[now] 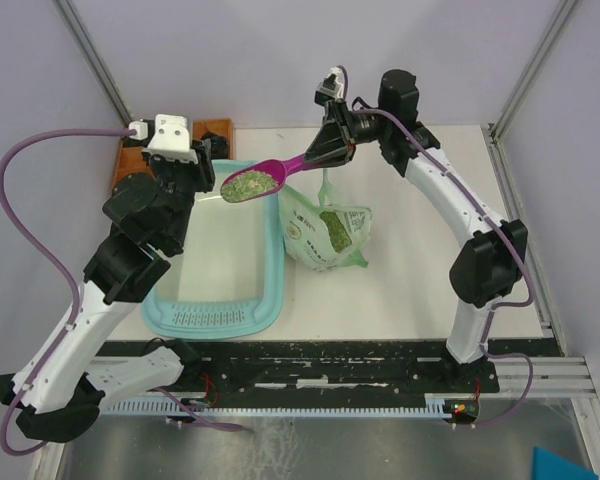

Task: Fill the litter box with clean litter
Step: Pour the cat litter into the litter box.

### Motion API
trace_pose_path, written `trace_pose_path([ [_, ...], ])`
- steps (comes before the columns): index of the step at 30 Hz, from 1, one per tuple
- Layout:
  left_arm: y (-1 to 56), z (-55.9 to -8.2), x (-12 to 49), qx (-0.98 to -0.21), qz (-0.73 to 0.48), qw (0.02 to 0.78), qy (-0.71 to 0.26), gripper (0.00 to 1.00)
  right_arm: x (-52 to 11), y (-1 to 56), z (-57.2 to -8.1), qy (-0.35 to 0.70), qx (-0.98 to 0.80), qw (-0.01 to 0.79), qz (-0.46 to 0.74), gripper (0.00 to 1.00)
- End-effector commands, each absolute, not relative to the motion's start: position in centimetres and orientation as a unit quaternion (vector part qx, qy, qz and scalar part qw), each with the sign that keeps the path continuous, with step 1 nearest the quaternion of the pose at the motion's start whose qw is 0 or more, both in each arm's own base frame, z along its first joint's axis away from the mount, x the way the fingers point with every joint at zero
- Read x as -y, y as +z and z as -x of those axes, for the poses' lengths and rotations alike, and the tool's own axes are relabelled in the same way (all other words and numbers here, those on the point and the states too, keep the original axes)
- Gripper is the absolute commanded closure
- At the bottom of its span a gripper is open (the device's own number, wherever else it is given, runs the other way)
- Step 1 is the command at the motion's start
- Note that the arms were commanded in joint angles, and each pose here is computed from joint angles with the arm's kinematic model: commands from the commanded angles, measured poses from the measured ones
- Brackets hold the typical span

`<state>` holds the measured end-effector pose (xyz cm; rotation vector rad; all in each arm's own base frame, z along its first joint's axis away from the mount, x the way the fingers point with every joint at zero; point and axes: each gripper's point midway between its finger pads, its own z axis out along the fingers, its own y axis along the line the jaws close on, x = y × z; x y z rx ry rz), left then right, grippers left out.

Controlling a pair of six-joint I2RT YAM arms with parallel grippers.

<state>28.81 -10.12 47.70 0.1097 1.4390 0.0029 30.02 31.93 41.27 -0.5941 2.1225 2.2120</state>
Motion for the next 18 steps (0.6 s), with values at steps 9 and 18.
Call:
trace_pose_path([
  [9, 48.6, -26.9, 7.9, -0.652, -0.014, 0.758, -0.005, 0.52, -38.3, 40.7, -27.1, 0.713, -0.646, -0.020, 0.272, 0.98],
  [18, 47.9, -26.5, 8.0, -0.658, -0.017, 0.752, -0.016, 0.54, -41.6, 38.3, -26.9, 0.710, -0.640, -0.050, 0.289, 0.98],
])
